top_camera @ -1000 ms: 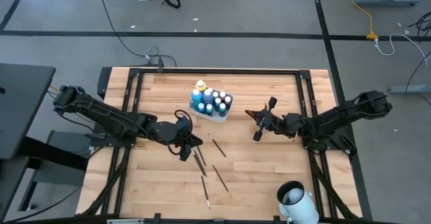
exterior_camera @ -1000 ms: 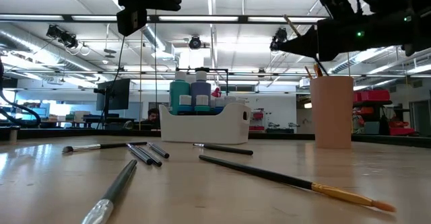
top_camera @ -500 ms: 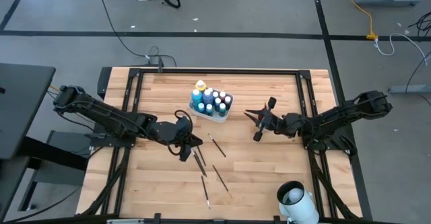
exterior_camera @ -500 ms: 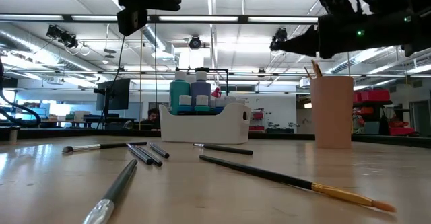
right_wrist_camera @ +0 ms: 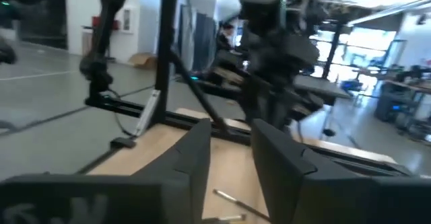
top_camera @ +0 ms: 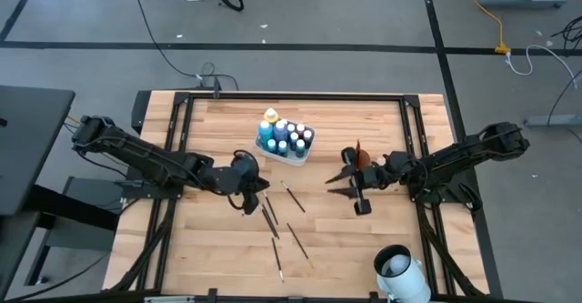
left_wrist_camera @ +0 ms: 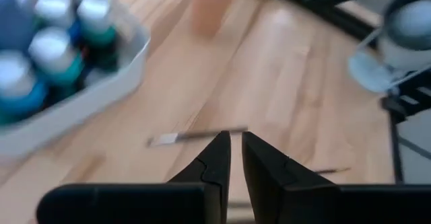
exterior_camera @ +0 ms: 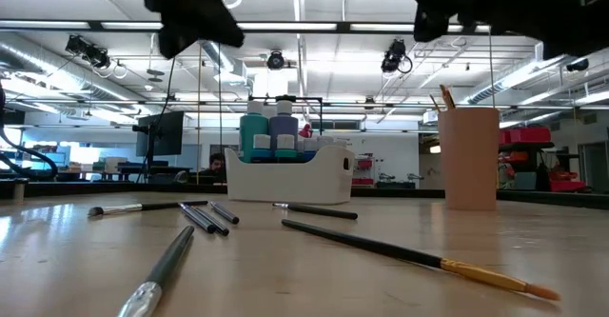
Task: Pick & Place Paint Supplies
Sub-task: Put the silver paintbrush into the cup
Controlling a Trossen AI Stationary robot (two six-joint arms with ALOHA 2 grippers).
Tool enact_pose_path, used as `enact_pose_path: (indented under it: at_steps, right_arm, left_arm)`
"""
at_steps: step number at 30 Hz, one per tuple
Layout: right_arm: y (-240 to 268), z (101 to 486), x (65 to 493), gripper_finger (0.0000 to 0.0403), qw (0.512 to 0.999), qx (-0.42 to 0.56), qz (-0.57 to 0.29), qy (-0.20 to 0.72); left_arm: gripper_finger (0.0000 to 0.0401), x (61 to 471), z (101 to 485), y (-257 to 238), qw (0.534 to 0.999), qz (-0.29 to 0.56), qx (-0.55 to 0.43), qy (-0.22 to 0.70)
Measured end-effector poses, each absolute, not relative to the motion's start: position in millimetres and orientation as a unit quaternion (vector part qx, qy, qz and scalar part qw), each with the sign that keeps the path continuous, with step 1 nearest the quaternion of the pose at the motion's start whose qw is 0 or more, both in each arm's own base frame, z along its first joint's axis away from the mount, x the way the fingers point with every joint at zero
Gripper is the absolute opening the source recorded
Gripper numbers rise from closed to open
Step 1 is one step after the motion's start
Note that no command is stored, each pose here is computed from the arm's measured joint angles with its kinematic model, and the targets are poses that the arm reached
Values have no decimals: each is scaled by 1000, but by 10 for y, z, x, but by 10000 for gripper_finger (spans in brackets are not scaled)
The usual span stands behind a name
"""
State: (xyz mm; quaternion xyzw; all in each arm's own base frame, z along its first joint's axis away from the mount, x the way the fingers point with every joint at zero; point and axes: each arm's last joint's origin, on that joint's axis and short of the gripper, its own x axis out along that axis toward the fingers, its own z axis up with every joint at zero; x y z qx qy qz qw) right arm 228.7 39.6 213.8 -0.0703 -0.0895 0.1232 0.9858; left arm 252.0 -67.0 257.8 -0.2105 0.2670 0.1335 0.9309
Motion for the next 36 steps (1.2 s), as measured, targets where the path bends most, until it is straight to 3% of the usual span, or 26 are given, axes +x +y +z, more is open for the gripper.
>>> enact_pose_path:
  at_steps: [9, 18, 25, 36]
  right_arm:
    - [589, 2298, 2466, 168, 986, -79, 142, -22]
    - [602, 2279, 2469, 170, 987, -64, 149, -4]
    - [602, 2274, 2469, 170, 987, -63, 149, -1]
    - [601, 2275, 2470, 171, 987, -61, 149, -1]
  left_arm:
    - [86, 2301, 2339, -623, 865, 212, -245, 384]
    - [137, 2091, 1896, -731, 809, 236, -342, 416]
    - [142, 1992, 1600, -846, 817, 194, -396, 372]
    - [135, 2001, 1407, -1170, 843, 132, -345, 391]
